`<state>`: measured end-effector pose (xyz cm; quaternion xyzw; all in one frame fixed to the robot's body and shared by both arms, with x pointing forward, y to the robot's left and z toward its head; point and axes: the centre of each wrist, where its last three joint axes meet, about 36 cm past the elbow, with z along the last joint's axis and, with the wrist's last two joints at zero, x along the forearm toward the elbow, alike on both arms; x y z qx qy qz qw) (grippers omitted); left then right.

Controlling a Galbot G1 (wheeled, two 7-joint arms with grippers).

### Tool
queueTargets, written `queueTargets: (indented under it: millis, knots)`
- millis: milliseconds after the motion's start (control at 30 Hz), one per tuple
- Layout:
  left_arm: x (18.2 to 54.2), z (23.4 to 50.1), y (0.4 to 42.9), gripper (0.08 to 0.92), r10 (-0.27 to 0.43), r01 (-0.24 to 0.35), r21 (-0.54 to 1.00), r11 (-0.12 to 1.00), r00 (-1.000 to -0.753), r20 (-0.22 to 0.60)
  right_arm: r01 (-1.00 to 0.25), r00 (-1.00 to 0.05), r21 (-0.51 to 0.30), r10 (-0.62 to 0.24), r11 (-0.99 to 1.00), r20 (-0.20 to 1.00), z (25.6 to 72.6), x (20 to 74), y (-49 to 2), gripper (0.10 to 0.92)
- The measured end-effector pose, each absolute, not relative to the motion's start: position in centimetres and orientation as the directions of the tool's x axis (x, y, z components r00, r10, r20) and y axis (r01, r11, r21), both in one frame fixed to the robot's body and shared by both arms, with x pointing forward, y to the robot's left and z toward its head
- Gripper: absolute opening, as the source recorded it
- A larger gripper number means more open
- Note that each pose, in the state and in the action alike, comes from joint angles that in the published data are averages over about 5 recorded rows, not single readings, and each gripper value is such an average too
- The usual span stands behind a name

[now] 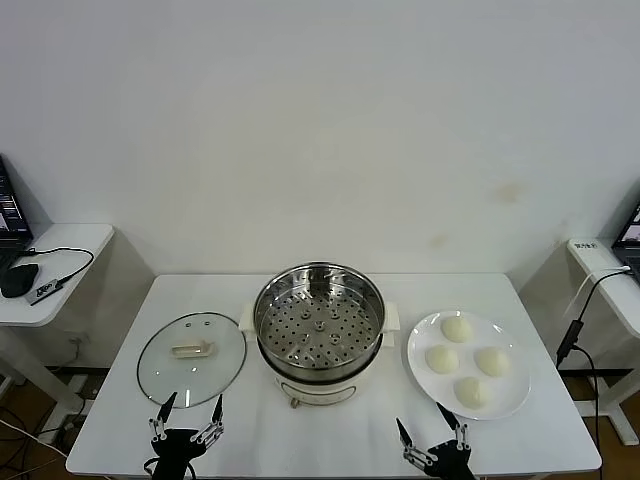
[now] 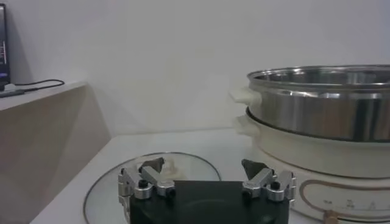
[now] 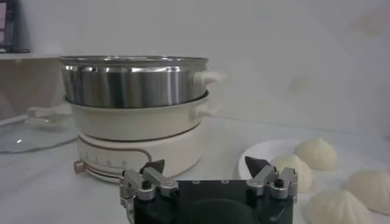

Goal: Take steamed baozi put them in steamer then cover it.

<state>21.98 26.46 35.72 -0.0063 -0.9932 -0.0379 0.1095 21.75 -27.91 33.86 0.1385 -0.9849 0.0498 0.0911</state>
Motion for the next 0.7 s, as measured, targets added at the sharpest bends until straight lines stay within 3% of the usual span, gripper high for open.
queueTargets:
  millis: [200, 467, 700]
  knots:
    - [22.3, 36.0, 26.5, 0.823, 0.005, 0.023, 0.08, 0.997, -0.977, 0.215, -0.264, -0.958, -0.193, -0.234, 0.945, 0.165, 35.2, 23.7, -30.4, 0.823]
    - [22.7, 36.2, 27.3, 0.823, -0.01, 0.014, 0.106, 0.994, -0.975, 0.223, -0.253, -0.967, -0.471, -0.213, 0.845, 0.138, 38.2, 28.3, -35.5, 0.823]
    - [23.1, 36.8, 27.8, 0.823, -0.011, 0.017, 0.129, 0.992, -0.977, 0.215, -0.304, -0.952, -0.695, -0.242, 0.652, 0.189, 41.4, 33.6, -39.7, 0.823]
